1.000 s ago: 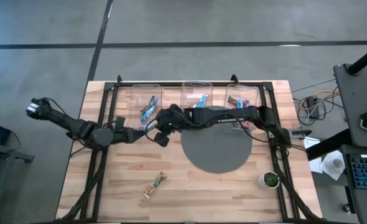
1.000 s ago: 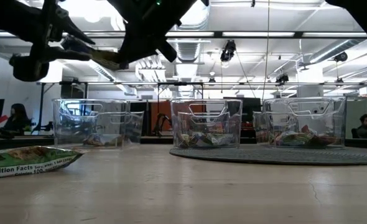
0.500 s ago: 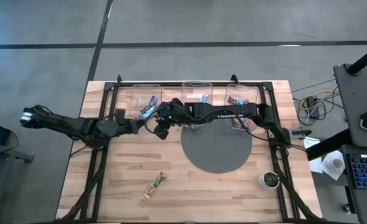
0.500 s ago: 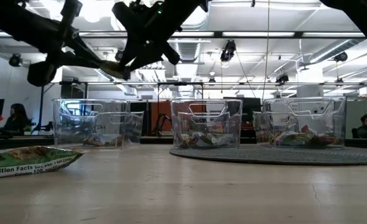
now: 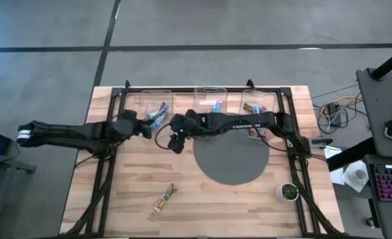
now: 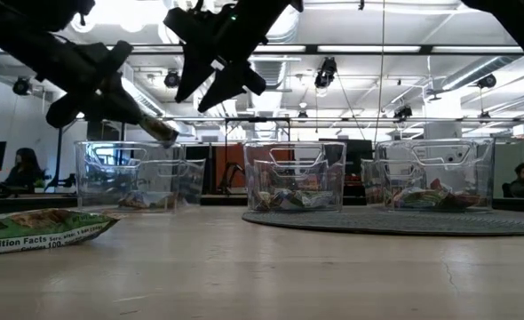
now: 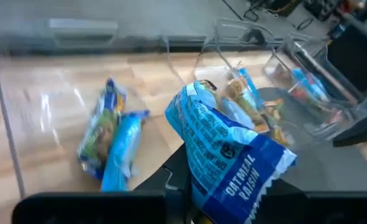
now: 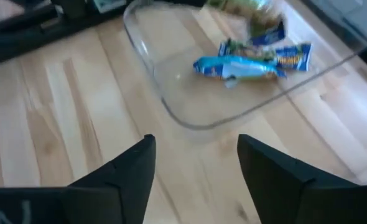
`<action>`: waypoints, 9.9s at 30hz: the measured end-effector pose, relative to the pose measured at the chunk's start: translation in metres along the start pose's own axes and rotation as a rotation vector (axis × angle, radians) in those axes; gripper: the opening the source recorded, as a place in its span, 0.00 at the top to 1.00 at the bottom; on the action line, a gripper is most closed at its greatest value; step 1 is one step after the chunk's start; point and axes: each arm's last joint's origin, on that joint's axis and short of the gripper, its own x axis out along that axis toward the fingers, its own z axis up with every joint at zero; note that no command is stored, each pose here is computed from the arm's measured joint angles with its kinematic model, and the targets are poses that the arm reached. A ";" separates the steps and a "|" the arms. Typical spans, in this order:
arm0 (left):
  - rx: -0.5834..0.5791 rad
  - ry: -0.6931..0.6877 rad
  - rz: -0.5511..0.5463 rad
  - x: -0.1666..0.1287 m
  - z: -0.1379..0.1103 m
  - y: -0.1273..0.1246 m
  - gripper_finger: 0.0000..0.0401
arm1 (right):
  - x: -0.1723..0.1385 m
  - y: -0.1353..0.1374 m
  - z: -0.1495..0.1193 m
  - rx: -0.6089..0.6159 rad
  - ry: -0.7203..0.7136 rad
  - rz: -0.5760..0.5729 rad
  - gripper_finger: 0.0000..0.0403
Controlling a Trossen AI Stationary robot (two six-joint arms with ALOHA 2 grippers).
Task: Pick and place Granola Bars by type
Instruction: Put the blue granola bar into the left transparent bin, then put the yellow granola bar into the middle transparent bin, then return to Home Position
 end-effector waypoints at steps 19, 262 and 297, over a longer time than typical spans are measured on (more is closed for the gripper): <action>0.070 0.116 -0.061 0.024 0.018 -0.003 0.54 | -0.015 0.041 -0.024 -0.040 0.073 0.072 0.44; 0.100 0.034 -1.089 -0.036 0.006 0.016 0.54 | -0.181 -0.130 -0.181 0.316 -0.631 0.578 0.38; 0.100 0.057 -1.057 -0.018 -0.034 0.041 0.54 | -0.163 -0.160 -0.267 0.394 -0.823 0.612 0.39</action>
